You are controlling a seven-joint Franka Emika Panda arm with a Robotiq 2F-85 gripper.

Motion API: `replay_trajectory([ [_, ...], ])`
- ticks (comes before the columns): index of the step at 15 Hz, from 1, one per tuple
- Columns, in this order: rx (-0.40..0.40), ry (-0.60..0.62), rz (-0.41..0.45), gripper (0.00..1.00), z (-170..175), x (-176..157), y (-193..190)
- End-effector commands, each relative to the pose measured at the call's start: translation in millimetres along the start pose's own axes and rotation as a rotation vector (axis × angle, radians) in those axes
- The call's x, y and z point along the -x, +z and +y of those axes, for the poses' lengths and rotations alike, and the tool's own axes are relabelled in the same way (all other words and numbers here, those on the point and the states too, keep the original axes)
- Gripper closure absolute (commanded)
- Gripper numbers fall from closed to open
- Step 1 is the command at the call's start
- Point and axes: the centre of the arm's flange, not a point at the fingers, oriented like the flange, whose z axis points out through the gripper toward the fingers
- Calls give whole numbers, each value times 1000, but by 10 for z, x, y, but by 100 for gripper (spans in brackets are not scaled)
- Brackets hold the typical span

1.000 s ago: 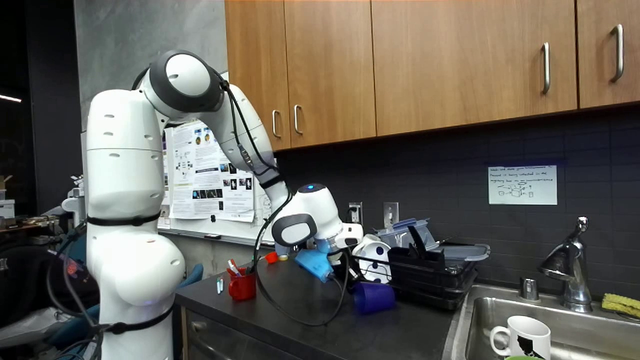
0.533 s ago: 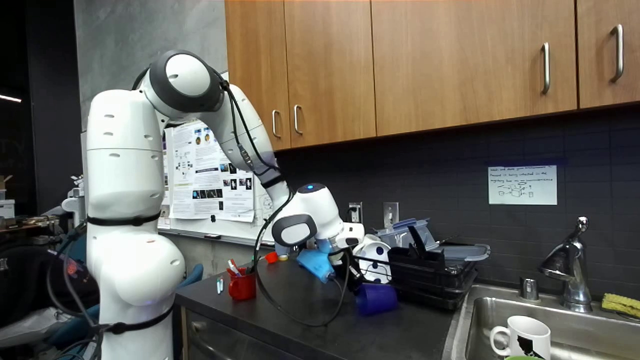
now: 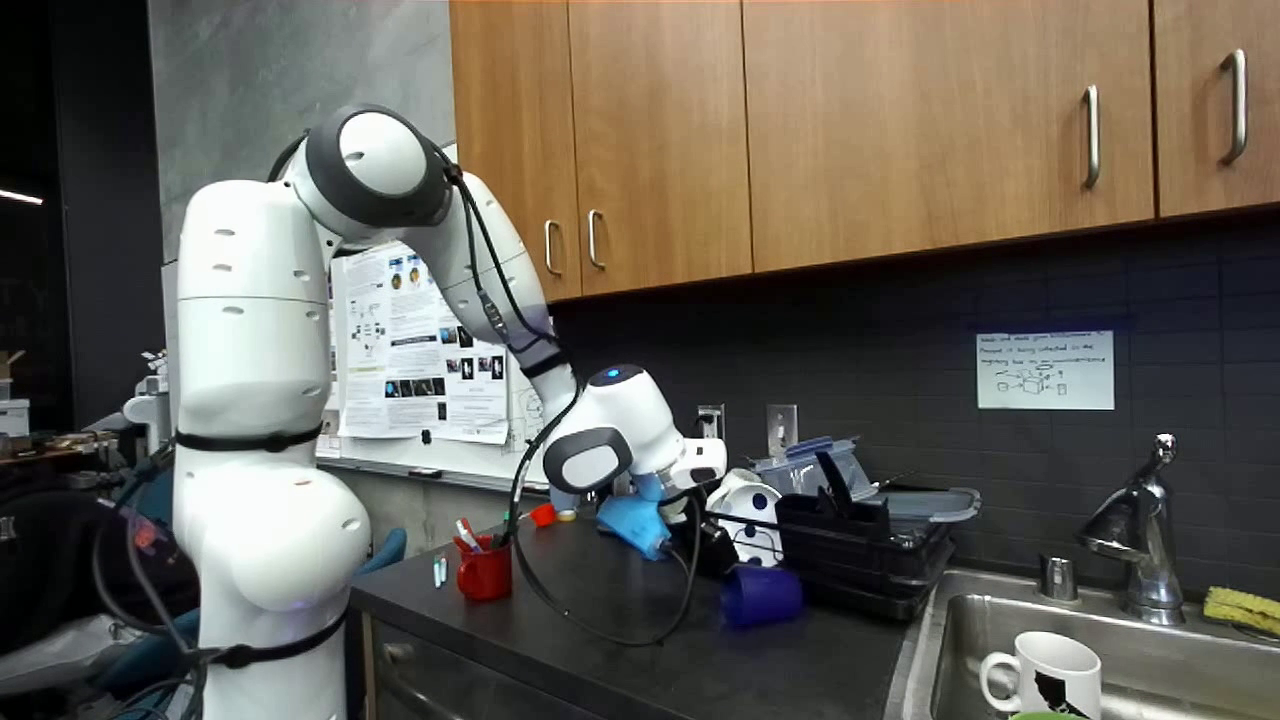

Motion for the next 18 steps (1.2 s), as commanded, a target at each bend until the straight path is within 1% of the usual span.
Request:
replay_trajectory([
  [1, 22, -26, 59, 0, -68, 0, 173],
  [6, 43, -59, 90, 0, -158, -17, 251],
  [8, 45, -53, 98, 0, -181, -56, 303],
  [15, 95, -6, 115, 0, -2, -171, 477],
  [17, 100, -5, 112, 0, 26, -184, 488],
  [18, 90, -13, 99, 0, 22, -165, 454],
])
